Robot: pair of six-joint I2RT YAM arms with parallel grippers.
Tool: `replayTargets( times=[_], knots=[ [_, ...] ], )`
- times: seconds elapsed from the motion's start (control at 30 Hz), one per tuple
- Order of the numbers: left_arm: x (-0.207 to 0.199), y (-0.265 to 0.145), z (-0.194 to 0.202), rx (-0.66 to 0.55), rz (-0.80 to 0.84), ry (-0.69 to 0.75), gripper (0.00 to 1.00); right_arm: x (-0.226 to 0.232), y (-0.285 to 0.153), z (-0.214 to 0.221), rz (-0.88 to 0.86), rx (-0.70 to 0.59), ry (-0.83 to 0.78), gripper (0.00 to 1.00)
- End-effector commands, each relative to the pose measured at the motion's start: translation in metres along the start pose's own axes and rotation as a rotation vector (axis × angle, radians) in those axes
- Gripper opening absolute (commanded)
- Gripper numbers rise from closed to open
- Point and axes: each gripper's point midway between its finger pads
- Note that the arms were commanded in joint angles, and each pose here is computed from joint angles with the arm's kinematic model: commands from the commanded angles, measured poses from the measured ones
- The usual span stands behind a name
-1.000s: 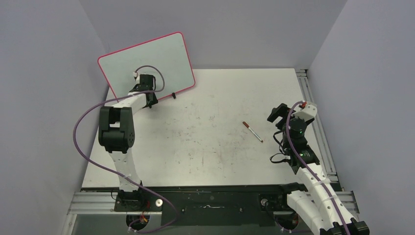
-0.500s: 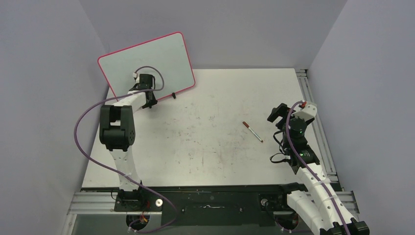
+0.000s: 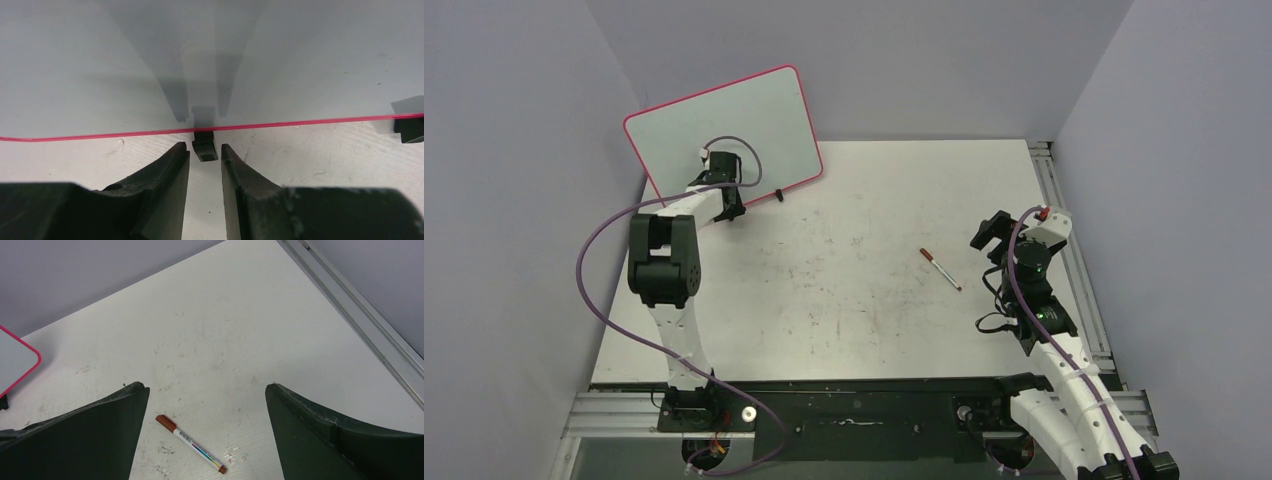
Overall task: Write a sentence on the whiteboard
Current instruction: Move the whiteboard to the center of the board.
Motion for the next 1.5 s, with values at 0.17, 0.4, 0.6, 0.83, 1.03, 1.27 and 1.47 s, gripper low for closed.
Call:
replayTargets(
  times=[0.17, 0.4, 0.6, 0.83, 1.03, 1.27, 1.47],
  knots=[
    [-0.001, 0.007, -0.015, -0.065, 0.025, 0.033, 0.28, 0.015, 0.001, -0.022, -0.033, -0.057, 0.022, 0.90],
    [0.002, 0.011, -0.013, -0.038, 0.023, 0.018, 0.26, 0.016, 0.001, -0.022, -0.037, -0.055, 0.019, 0.90],
    [-0.001, 0.011, -0.011, -0.032, 0.038, 0.021, 0.14, 0.015, 0.001, -0.022, -0.035, -0.055, 0.017, 0.90],
    [-0.013, 0.002, -0.008, -0.053, 0.070, 0.070, 0.00, 0.015, 0.000, -0.021, -0.034, -0.054, 0.016, 0.90],
    [-0.036, -0.016, -0.012, -0.126, 0.130, 0.165, 0.00, 0.013, -0.001, -0.021, -0.030, -0.055, 0.015, 0.90],
    [-0.060, -0.032, -0.010, -0.175, 0.149, 0.291, 0.00, 0.013, -0.001, -0.019, -0.032, -0.048, 0.014, 0.90],
    [-0.076, -0.045, -0.005, -0.209, 0.172, 0.381, 0.00, 0.013, -0.001, -0.019, -0.031, -0.047, 0.013, 0.90]
  ],
)
Point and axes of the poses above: each gripper's point midway between its finger pads, its own y axis out along the fingers, its own x axis along the line the jaws close on, z = x × y, and after that the axes turned 15 degrees about y, right-handed
